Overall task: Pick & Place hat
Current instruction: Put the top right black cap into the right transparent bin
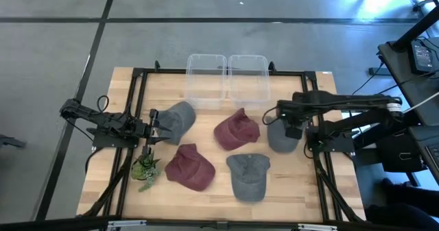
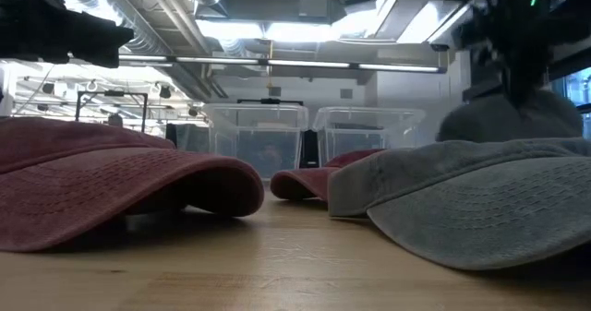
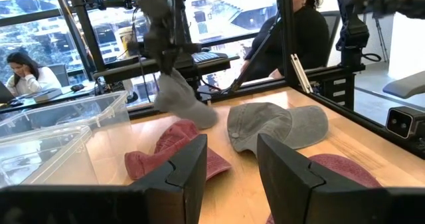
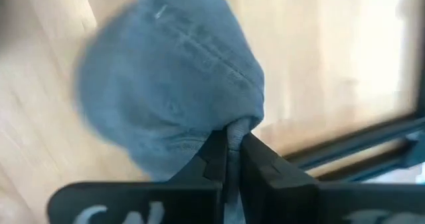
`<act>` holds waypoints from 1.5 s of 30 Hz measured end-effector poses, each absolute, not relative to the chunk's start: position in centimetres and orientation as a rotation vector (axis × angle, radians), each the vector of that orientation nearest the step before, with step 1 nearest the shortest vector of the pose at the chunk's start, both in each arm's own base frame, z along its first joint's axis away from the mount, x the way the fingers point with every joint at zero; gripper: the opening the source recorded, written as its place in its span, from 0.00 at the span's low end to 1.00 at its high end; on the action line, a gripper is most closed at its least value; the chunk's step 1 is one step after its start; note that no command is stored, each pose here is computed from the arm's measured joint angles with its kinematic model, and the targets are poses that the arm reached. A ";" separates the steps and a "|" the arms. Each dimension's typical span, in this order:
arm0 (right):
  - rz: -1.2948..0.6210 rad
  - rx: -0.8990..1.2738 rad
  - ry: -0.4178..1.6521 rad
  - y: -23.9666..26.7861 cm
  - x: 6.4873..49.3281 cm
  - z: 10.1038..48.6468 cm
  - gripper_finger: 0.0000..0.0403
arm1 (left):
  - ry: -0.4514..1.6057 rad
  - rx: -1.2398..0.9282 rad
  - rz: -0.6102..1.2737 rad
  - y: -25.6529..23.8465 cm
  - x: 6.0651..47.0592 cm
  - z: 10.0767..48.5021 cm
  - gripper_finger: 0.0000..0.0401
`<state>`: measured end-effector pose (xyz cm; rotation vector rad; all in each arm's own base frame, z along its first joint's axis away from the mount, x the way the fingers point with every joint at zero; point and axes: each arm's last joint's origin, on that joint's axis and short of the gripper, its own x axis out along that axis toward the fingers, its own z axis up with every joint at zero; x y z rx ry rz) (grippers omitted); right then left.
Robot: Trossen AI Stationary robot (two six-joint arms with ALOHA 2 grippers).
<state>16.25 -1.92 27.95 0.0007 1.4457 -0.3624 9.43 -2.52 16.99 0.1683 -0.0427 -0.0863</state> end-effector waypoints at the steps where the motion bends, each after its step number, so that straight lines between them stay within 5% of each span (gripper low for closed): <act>1: -0.368 -0.005 1.409 -1.8 16.2 28.9 0.04 | -0.042 0.168 -0.086 -2.5 9.4 17.0 0.32; 13: -0.518 -0.192 0.961 -1.7 15.7 40.9 0.04 | -0.043 0.184 -0.086 -2.5 9.4 17.0 0.32; 20: -0.657 -0.518 0.795 -3.0 18.5 44.5 0.04 | -0.043 0.195 -0.085 -2.5 9.4 17.0 0.32; 25: -0.677 -0.686 0.809 -5.4 22.3 44.3 0.04 | -0.043 0.195 -0.084 -2.5 9.4 17.0 0.32; 45: -0.584 -0.524 1.092 -19.3 28.3 35.6 0.04 | -0.043 0.195 -0.084 -2.5 9.4 17.0 0.32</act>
